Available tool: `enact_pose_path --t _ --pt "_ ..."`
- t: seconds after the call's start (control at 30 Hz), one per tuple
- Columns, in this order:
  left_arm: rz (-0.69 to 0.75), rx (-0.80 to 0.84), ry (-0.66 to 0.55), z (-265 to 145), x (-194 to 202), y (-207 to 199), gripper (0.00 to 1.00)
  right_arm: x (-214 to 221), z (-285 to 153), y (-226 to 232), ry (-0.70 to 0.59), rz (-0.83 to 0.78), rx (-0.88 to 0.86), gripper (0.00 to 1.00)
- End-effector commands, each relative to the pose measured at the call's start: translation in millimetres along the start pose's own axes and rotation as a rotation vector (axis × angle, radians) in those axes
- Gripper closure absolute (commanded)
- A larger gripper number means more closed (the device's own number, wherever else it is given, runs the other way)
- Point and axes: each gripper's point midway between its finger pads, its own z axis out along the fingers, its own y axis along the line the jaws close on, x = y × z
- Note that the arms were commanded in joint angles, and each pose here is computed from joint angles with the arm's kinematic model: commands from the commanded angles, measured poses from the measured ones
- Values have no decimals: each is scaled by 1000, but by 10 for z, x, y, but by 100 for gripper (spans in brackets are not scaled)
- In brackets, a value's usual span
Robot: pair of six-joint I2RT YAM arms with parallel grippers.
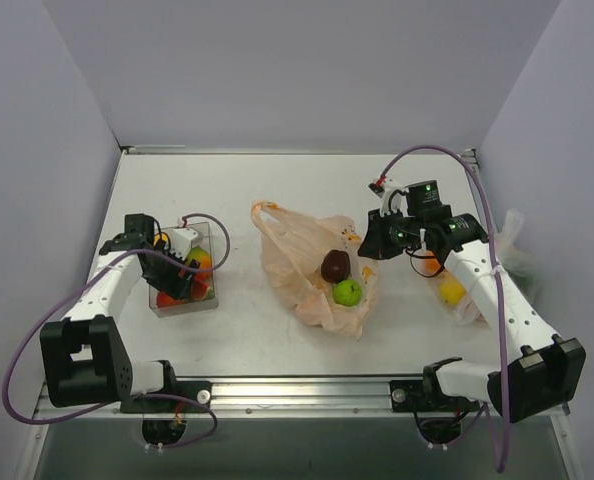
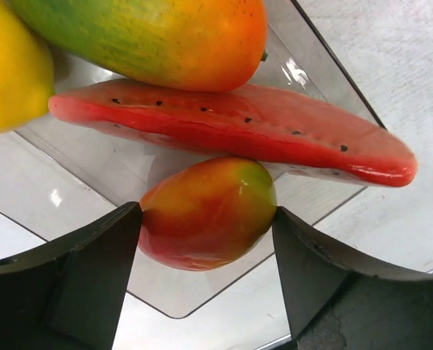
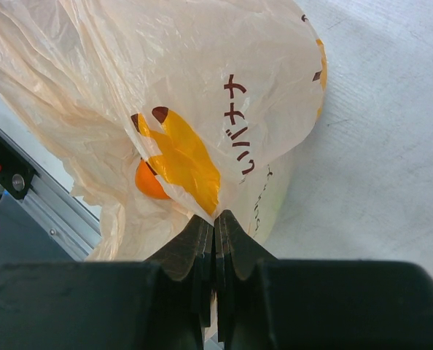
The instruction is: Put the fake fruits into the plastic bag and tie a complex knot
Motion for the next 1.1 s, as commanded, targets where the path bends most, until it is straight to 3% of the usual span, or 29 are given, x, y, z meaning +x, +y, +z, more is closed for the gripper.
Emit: enact_pose_path --t 0.0,0.07,0.13,0.27,0.43,0.57,0.73,0.9,1.0,1.07 --pt "15 -69 -41 -50 -129 151 21 -96 -50 34 -16 -20 -10 100" --pt "28 -73 -66 -130 -195 142 30 -107 -47 33 -18 -19 -10 100" --pt "46 -67 -96 -252 -288 116 46 -109 -41 33 -16 -19 -11 100" --pt "57 -51 -151 -505 -488 67 64 -120 -37 31 -16 -19 -11 100" --pt "55 -22 -251 -871 -791 -38 67 -118 -41 33 -16 -19 -11 100" --pt "78 95 -469 -1439 -1376 -311 67 -107 -19 25 -9 -15 -13 100" --pt "237 388 -692 -2046 -2052 -1303 64 -115 -1 29 -4 -10 -17 100" --pt "398 543 -895 -2412 -2614 -2104 61 -135 11 31 -4 3 -18 100" --pt "433 648 -931 -2386 -2846 -2505 61 -140 11 40 -5 13 -23 100" --pt "441 734 -885 -2183 -2899 -2752 62 -130 6 45 -4 19 -25 100"
